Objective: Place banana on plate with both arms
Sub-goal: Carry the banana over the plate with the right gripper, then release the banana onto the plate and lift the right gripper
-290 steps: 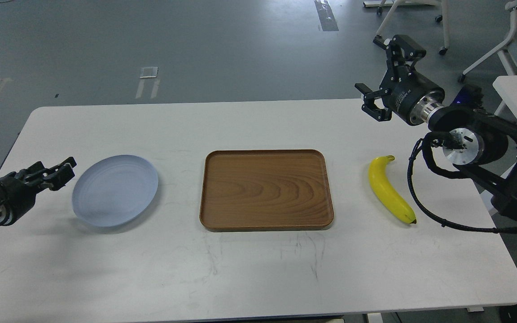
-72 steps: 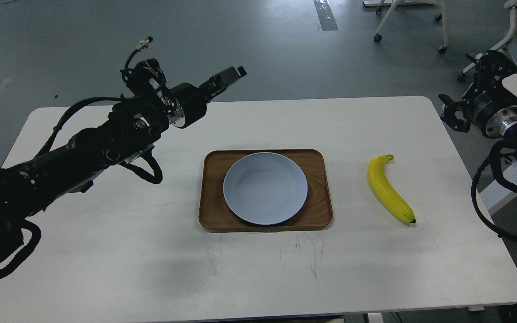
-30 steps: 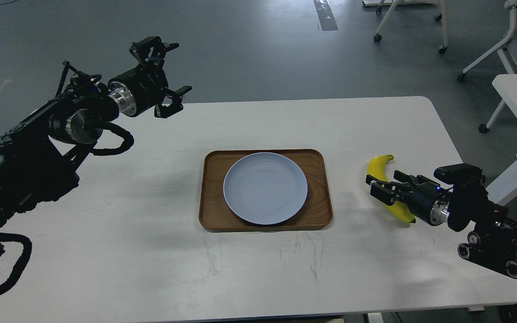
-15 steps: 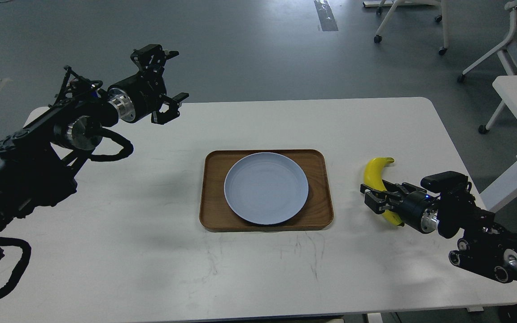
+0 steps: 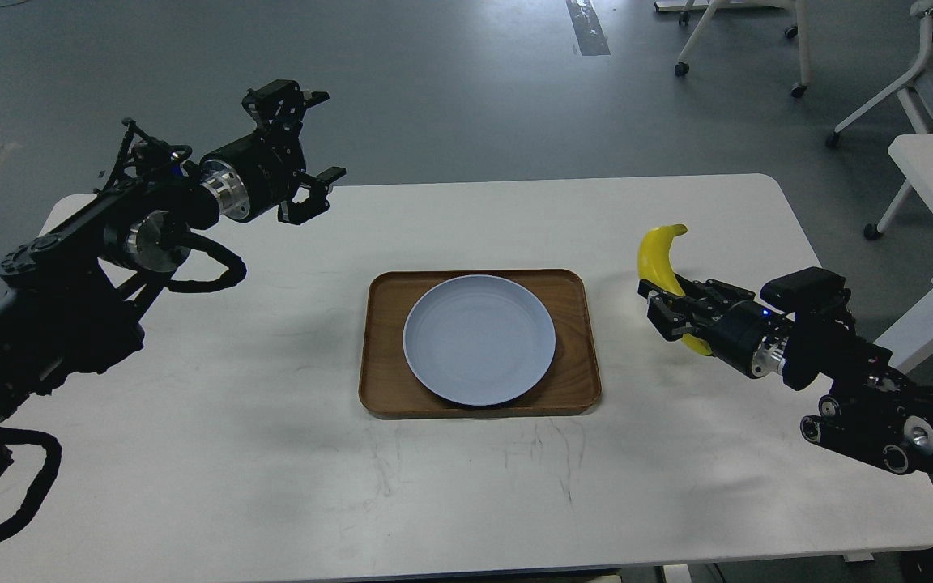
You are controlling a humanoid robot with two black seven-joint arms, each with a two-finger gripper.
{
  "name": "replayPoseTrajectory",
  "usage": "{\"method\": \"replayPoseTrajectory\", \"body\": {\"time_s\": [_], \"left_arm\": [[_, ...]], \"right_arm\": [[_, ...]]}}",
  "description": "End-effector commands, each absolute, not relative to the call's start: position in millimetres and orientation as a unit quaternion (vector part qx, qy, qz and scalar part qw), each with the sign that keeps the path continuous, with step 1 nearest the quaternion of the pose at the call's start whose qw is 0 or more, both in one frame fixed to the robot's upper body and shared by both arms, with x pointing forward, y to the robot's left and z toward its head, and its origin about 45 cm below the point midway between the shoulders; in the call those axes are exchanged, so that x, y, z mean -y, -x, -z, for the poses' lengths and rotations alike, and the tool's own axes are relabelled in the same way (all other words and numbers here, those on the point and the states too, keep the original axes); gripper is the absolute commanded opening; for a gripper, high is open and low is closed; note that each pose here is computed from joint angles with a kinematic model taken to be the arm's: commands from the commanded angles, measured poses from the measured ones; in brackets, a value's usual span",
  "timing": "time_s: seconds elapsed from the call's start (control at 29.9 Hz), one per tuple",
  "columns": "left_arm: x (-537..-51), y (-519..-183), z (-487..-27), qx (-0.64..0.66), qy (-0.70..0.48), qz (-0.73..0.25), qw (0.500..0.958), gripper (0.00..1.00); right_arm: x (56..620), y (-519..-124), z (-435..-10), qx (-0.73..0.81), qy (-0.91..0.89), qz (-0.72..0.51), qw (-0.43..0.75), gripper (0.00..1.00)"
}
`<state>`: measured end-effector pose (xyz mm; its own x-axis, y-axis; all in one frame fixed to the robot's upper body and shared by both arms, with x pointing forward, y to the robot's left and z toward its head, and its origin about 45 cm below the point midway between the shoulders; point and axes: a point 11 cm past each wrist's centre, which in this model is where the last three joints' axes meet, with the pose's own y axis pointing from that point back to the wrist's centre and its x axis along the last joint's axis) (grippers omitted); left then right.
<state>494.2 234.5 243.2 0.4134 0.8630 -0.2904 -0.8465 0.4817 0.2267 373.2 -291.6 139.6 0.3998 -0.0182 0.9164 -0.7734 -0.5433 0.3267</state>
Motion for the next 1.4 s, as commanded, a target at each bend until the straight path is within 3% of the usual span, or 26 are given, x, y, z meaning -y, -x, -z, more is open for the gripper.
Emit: {"method": "replayPoseTrajectory", "body": {"time_s": [0.0, 0.3, 0.77, 1.17, 1.3, 1.37], "left_arm": [[-236.4, -494.4, -244.0, -0.185, -0.022, -0.510, 0.840, 0.98], [-239.2, -494.6, -244.0, -0.184, -0.024, -0.512, 0.839, 0.98], [-248.7, -493.8, -243.2, -0.182, -0.026, -0.518, 0.835, 0.98], [-247.2, -493.9, -243.1, -0.183, -0.025, -0.517, 0.836, 0.98], [-247.2, -493.9, -243.3, -0.183, -0.024, -0.517, 0.836, 0.98], [-247.1, -493.9, -243.3, -0.183, -0.024, -0.516, 0.836, 0.98]], "right_arm": [[259.3, -374.6, -151.3, 0.216, -0.760, -0.502, 0.351, 0.22], [212.1, -376.9, -153.7, 0.070, -0.773, -0.526, 0.348, 0.22], [149.9, -389.1, -142.5, 0.009, -0.773, -0.530, 0.348, 0.22], [145.8, -380.2, -130.4, -0.004, -0.778, -0.523, 0.349, 0.24], [148.9, -378.2, -125.5, -0.003, -0.779, -0.519, 0.352, 0.37], [149.1, -380.0, -126.3, 0.001, -0.778, -0.520, 0.352, 0.56]]}}
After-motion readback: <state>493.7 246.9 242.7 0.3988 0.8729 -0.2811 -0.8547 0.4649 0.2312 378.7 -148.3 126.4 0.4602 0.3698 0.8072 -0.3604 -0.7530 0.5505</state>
